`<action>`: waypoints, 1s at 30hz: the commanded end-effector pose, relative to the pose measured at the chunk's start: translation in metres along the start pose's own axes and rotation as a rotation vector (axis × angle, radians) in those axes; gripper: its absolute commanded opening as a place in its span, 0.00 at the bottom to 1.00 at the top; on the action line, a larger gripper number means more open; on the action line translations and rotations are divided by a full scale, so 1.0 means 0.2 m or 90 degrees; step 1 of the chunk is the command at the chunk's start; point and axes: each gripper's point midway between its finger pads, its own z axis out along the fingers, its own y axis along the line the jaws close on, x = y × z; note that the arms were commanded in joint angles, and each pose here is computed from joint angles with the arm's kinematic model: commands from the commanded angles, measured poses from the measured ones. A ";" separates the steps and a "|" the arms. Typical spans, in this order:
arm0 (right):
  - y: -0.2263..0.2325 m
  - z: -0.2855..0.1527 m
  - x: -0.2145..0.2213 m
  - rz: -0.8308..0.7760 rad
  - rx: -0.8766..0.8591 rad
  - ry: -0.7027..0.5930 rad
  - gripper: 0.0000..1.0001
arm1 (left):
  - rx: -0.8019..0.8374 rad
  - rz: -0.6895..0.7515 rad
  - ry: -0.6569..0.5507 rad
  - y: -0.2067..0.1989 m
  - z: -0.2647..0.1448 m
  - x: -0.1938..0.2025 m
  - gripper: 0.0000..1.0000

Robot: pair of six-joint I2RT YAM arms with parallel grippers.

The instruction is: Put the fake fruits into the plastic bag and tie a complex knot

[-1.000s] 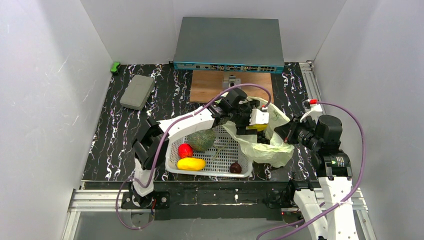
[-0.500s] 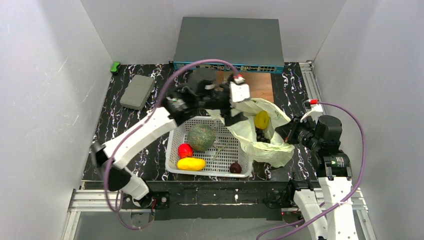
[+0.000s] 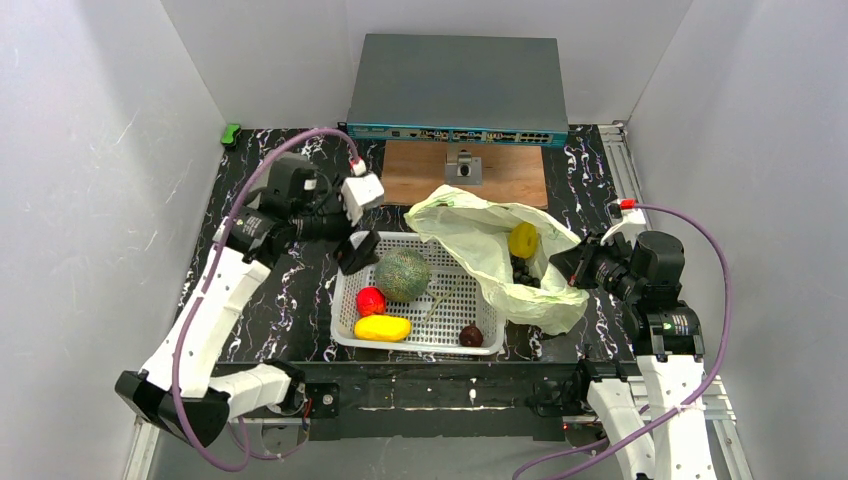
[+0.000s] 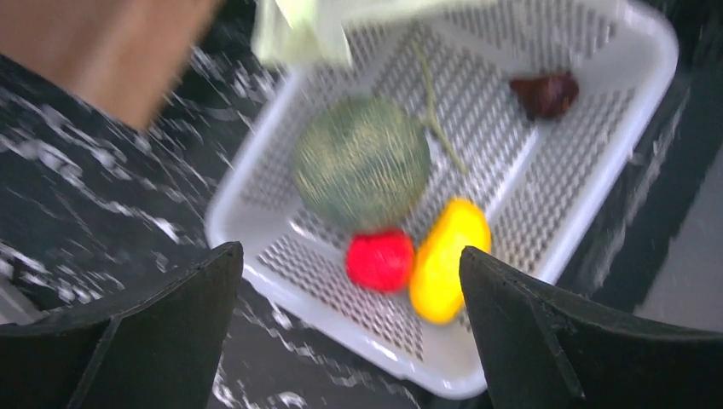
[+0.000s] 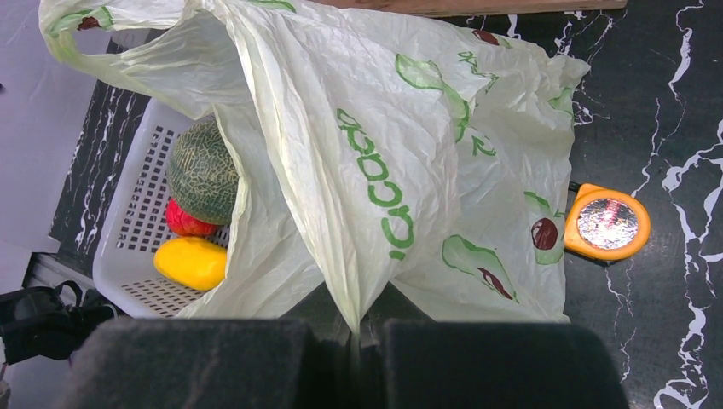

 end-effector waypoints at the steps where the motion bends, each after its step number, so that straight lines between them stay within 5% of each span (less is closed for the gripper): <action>1: 0.02 0.00 -0.03 -0.011 -0.014 -0.014 0.01 | 0.090 0.009 0.125 -0.17 -0.01 0.40 0.96; 10: 0.02 -0.01 -0.03 -0.008 -0.014 -0.011 0.01 | 0.122 0.069 0.188 -0.10 0.22 0.66 0.79; 30: 0.00 0.02 -0.06 -0.023 -0.002 -0.007 0.01 | 0.200 0.135 0.310 -0.14 0.51 1.05 0.78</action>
